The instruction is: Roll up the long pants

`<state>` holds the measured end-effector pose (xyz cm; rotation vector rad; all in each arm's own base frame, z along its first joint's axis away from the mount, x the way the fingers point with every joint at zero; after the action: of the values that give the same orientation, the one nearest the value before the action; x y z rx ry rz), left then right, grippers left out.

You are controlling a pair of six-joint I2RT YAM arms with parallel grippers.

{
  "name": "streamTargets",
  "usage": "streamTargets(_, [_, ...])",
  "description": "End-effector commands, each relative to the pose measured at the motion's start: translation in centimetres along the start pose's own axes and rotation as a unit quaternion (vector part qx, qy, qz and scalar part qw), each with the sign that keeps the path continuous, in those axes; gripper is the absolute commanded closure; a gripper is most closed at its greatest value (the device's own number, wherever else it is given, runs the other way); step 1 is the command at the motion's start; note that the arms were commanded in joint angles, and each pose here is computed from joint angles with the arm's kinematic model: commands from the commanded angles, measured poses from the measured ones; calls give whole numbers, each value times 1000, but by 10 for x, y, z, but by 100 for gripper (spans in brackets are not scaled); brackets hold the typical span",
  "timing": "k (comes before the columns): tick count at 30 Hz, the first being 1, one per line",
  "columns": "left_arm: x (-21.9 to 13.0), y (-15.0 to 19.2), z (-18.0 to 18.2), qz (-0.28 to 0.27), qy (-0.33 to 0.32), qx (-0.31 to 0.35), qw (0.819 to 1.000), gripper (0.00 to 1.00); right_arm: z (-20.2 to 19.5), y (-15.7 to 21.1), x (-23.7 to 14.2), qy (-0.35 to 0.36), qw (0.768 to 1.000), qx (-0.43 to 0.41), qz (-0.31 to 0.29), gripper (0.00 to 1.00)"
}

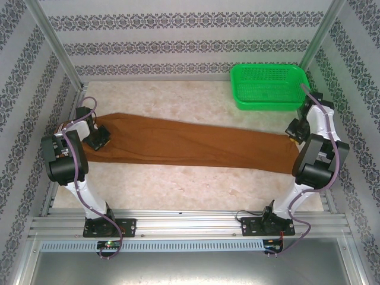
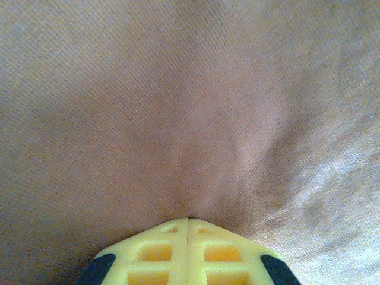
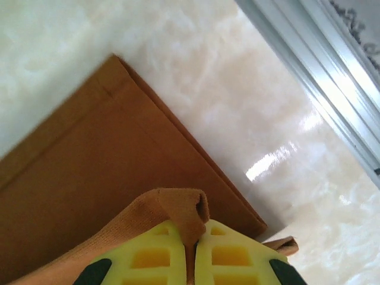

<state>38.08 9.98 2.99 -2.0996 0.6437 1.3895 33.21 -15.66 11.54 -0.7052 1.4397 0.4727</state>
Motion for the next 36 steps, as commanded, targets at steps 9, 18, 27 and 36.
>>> streamTargets(9, [-25, -2, 4, -40, -11, 19, 999, 61, 9, -68, 41, 100, 994, -21, -40, 55])
streamTargets(18, [-149, -7, 33, -199, -88, -9, 976, 27, 121, 28, -1, -72, 985, -151, -33, 25])
streamTargets(27, [-132, 33, 63, -136, -133, -14, 982, 45, 196, 167, -6, -212, 938, -258, 90, 70])
streamTargets(36, [-135, 29, 65, -155, -136, -12, 978, 20, 205, 209, 36, -189, 923, -301, 146, 67])
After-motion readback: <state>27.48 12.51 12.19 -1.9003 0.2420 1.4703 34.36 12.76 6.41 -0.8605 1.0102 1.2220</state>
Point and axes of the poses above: each hand's point on the last joint's axis, 136 mm out from that joint toward the fingers, its own x axis out along the fingers, its own z axis along the line the jaws close on, y = z × x, the point moved 1 cm from there along -x, back along the fingers
